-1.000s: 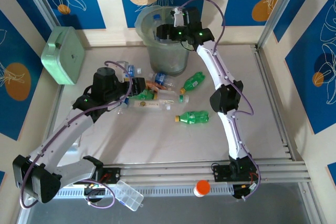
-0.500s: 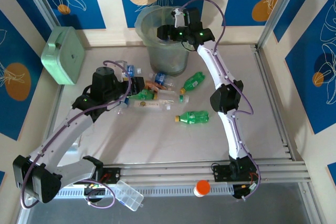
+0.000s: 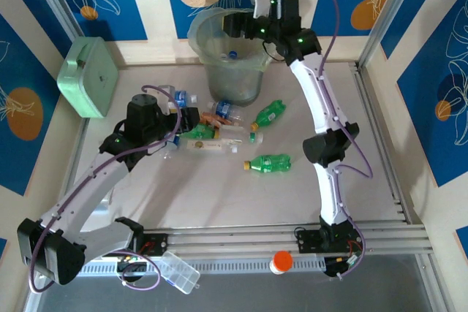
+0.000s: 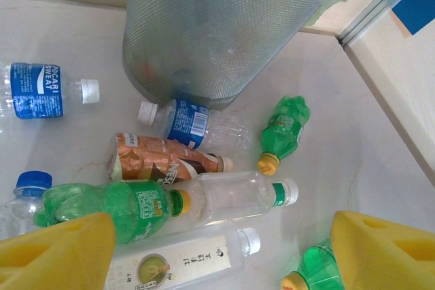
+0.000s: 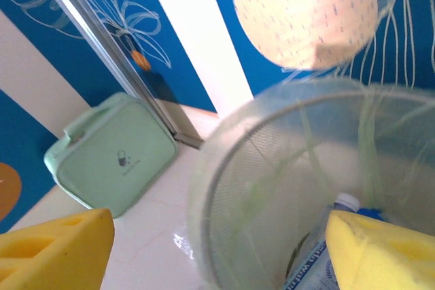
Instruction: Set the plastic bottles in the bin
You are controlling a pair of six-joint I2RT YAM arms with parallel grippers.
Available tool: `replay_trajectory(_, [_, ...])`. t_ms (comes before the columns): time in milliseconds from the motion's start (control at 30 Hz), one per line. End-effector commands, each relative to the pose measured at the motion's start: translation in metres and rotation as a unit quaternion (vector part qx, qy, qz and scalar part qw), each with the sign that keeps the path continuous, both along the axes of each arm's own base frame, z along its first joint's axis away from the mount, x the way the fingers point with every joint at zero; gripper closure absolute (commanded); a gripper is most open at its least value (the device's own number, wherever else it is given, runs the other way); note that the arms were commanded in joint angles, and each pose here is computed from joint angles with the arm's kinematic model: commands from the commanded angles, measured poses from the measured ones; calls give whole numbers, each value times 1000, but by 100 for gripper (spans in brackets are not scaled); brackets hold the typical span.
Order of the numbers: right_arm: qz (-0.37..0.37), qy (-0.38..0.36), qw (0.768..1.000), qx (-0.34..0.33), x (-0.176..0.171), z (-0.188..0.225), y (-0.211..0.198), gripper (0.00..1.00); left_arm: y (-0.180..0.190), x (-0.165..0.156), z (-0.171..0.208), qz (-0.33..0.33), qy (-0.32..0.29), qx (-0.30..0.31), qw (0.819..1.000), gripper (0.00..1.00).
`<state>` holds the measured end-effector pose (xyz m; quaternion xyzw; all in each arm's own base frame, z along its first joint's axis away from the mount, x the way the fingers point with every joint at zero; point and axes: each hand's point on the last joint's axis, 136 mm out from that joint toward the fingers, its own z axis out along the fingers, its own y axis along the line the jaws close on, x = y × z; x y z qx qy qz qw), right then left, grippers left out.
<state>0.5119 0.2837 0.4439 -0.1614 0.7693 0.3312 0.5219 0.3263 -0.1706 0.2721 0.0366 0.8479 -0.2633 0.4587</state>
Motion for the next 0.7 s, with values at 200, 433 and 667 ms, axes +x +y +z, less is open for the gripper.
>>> replay_trajectory(200, [-28, 28, 999, -37, -74, 19, -8, 22, 13, 3, 14, 23, -29, 2, 999, 17])
replay_trajectory(433, [-38, 59, 995, -75, -156, -38, -10, 24, 19, 5, 11, 36, -26, 7, 999, 17])
replay_trajectory(667, [-185, 223, 957, -17, -207, -139, -78, 26, 18, 6, 7, 36, -21, 7, 999, 17])
